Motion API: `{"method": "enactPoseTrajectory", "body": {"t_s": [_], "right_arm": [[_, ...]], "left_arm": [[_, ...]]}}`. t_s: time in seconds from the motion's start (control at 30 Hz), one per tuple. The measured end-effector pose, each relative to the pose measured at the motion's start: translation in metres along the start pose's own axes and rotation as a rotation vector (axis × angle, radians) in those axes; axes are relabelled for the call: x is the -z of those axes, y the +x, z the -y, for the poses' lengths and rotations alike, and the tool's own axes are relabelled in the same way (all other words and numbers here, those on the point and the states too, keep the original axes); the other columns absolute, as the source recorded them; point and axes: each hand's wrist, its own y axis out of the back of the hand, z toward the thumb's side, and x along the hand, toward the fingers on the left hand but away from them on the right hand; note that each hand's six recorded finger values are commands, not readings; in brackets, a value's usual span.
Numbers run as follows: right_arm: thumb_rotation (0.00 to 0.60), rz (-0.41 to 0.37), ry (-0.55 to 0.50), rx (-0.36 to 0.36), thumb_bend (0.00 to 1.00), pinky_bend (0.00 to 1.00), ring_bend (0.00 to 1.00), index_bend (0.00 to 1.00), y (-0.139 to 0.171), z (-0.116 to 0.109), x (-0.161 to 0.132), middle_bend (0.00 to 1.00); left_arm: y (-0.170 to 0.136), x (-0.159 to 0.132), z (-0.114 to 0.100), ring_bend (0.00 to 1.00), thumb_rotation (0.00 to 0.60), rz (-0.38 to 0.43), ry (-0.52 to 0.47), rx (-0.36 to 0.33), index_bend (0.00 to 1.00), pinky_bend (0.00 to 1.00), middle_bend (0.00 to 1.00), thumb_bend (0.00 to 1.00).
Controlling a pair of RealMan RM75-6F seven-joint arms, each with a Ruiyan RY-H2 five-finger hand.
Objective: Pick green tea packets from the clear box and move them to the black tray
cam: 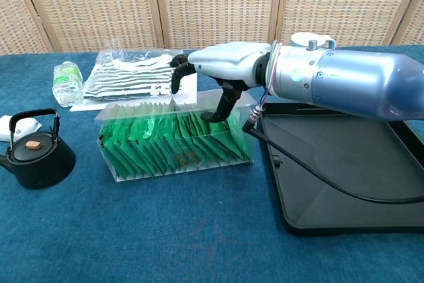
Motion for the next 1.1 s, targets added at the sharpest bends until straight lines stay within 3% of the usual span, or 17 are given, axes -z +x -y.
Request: {"method": "enactPoseTrajectory", "body": {"t_s": [0.37, 0.6, 0.9, 1.1], "right_arm": [[0.600, 0.040, -0.047, 0.099, 0.60, 0.11, 0.00, 0.31, -0.025, -0.042, 0.001, 0.07], [0.600, 0.139, -0.022, 0.122, 0.55, 0.11, 0.00, 0.31, -0.054, -0.062, 0.010, 0.04], [0.600, 0.277, 0.022, 0.133, 0.46, 0.11, 0.00, 0.31, -0.087, -0.066, 0.020, 0.04], [0.600, 0.261, 0.051, 0.139, 0.42, 0.11, 0.00, 0.31, -0.092, -0.061, 0.011, 0.04]], "left_arm": [[0.001, 0.005, -0.004, 0.00, 0.600, -0.010, -0.023, -0.003, 0.00, 0.00, 0.00, 0.09], [0.002, 0.008, -0.003, 0.00, 0.600, -0.019, -0.039, 0.012, 0.00, 0.00, 0.00, 0.09], [0.007, 0.012, 0.001, 0.00, 0.600, -0.031, -0.044, 0.033, 0.00, 0.00, 0.00, 0.09], [0.010, 0.014, 0.003, 0.00, 0.600, -0.034, -0.048, 0.041, 0.00, 0.00, 0.00, 0.09]]}}
